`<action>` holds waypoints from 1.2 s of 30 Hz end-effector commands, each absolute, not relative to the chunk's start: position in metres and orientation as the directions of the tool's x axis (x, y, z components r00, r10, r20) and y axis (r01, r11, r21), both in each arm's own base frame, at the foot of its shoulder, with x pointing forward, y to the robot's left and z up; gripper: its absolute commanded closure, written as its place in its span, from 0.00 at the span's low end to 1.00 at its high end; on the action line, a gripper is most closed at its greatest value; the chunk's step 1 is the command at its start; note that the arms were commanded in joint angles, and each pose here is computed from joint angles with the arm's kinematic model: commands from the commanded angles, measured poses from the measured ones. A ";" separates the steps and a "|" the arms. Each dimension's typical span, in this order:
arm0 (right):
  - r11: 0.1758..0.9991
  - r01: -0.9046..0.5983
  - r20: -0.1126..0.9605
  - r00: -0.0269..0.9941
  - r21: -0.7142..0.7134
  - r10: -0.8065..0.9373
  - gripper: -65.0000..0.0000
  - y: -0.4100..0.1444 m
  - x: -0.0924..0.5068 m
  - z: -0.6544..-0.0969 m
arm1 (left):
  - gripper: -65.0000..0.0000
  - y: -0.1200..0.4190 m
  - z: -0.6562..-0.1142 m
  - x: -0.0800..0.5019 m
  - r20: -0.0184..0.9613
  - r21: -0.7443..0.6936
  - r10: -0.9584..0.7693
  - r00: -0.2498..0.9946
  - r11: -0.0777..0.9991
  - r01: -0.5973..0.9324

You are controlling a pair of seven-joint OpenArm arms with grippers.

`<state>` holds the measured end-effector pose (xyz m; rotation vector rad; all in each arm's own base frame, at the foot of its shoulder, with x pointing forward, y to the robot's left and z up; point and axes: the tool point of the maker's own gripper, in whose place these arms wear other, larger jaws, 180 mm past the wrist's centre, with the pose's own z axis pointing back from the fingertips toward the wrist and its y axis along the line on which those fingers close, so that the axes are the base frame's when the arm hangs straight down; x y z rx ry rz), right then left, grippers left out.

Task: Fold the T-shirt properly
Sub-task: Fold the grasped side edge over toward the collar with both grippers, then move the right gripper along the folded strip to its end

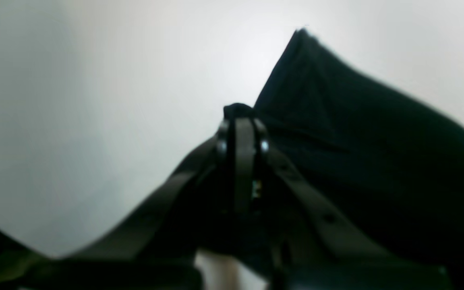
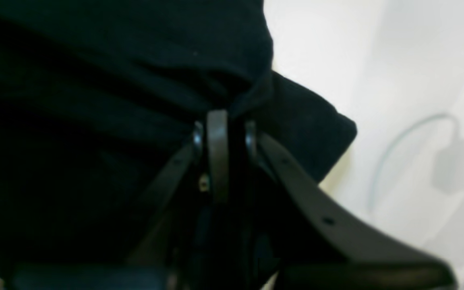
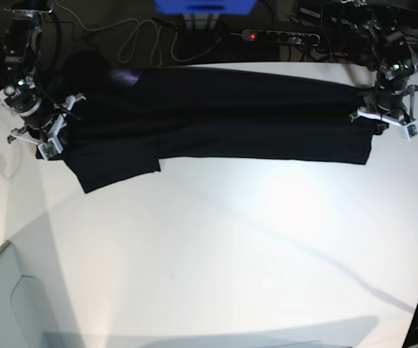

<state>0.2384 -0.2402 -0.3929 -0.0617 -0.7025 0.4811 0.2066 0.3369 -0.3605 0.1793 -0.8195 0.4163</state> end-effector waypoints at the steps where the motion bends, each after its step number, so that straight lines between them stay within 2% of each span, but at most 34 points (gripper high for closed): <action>1: 0.876 -0.418 0.626 0.623 -0.240 0.468 0.82 -0.242 0.246 -0.381 | 1.00 0.340 -0.349 0.212 0.768 0.003 0.271 0.580 0.904 -0.427; 4: 0.875 -0.422 0.626 0.622 -0.238 0.470 0.68 -0.240 0.246 -0.381 | 1.00 0.338 -0.341 0.216 0.784 0.002 0.259 0.564 0.907 -0.420; 6: 0.875 -0.422 0.626 0.622 -0.238 0.470 0.64 -0.240 0.246 -0.381 | 1.00 0.335 -0.330 0.222 0.801 0.003 0.244 0.547 0.912 -0.410; 13: 0.875 -0.422 0.626 0.622 -0.238 0.470 0.63 -0.240 0.246 -0.381 | 1.00 0.329 -0.307 0.234 0.843 0.004 0.204 0.498 0.923 -0.385; 17: 0.875 -0.422 0.625 0.623 -0.237 0.470 0.63 -0.240 0.245 -0.382 | 1.00 0.316 -0.318 0.240 0.826 -0.002 0.195 0.529 0.939 -0.344; 23: 0.877 -0.416 0.626 0.625 -0.238 0.467 0.63 -0.242 0.245 -0.381 | 1.00 0.319 -0.356 0.235 0.766 -0.033 0.262 0.586 0.928 -0.372; 31: 0.889 -0.366 0.649 0.612 -0.274 0.452 0.62 -0.257 0.253 -0.365 | 1.00 0.330 -0.363 0.223 0.744 0.006 0.243 0.622 0.929 -0.371; 33: 0.883 -0.370 0.663 0.588 -0.290 0.464 0.56 -0.253 0.257 -0.356 | 1.00 0.332 -0.368 0.220 0.734 0.005 0.256 0.629 0.924 -0.381; 36: 0.872 -0.376 0.671 0.562 -0.314 0.484 0.41 -0.248 0.265 -0.343 | 1.00 0.332 -0.374 0.218 0.722 0.002 0.266 0.639 0.923 -0.385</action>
